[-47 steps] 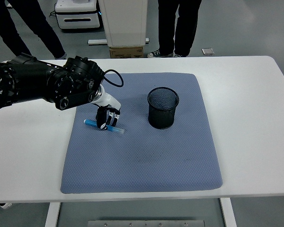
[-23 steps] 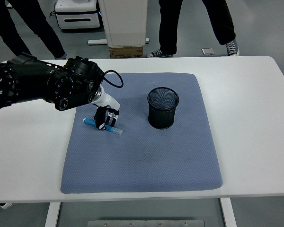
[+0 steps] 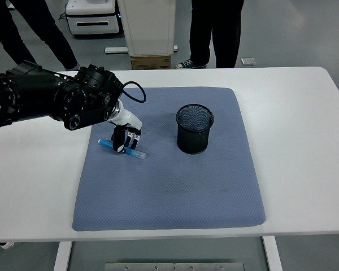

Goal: Left hand places marker in pen holder

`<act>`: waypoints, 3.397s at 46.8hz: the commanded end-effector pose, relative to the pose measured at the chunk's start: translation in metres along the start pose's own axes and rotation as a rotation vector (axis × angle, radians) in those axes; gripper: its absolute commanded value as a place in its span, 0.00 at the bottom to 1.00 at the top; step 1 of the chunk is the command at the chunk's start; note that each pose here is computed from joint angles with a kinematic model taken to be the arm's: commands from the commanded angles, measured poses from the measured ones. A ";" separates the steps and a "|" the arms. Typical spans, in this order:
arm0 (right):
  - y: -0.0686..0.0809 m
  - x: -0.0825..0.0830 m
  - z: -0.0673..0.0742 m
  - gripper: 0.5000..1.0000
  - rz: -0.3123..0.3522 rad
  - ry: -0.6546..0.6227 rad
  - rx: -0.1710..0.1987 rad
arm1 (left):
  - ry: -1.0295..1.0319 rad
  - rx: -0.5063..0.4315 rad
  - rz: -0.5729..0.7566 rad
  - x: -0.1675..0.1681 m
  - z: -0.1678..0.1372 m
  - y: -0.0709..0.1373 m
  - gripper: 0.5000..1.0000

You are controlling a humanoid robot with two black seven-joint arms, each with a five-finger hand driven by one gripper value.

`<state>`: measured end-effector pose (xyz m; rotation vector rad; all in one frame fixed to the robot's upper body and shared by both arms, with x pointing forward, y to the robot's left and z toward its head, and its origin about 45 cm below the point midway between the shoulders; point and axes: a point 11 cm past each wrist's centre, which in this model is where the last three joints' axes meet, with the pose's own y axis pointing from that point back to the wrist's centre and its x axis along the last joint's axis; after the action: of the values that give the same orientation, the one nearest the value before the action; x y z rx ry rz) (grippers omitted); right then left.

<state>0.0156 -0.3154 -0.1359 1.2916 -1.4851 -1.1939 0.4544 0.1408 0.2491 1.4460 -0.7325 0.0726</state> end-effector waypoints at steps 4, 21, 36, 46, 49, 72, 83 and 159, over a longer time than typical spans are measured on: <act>0.000 0.000 0.000 1.00 -0.001 0.000 0.000 | 0.010 -0.007 0.011 0.005 0.000 0.004 0.00; 0.000 0.000 0.000 1.00 -0.001 0.000 0.000 | 0.042 -0.008 0.088 0.036 -0.002 0.028 0.00; 0.000 0.000 0.000 1.00 -0.001 0.000 0.000 | 0.070 -0.068 0.184 0.070 0.013 0.054 0.00; 0.000 0.000 0.000 1.00 0.001 0.000 0.000 | 0.091 -0.137 0.247 0.091 0.032 0.071 0.00; 0.000 0.000 0.000 1.00 0.001 0.000 0.000 | 0.099 -0.151 0.264 0.097 0.035 0.075 0.00; 0.000 0.000 0.000 1.00 -0.001 0.000 0.000 | 0.234 -0.373 0.303 0.112 0.088 0.086 0.00; 0.000 0.000 0.000 1.00 -0.001 0.000 0.000 | 0.317 -0.429 0.293 0.106 0.095 0.075 0.00; 0.000 0.000 0.000 1.00 -0.001 0.000 0.000 | 0.845 -0.322 0.517 0.082 -0.069 0.058 1.00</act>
<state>0.0154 -0.3154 -0.1359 1.2914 -1.4850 -1.1942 0.5161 0.1694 0.3461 0.7813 -0.3876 0.8280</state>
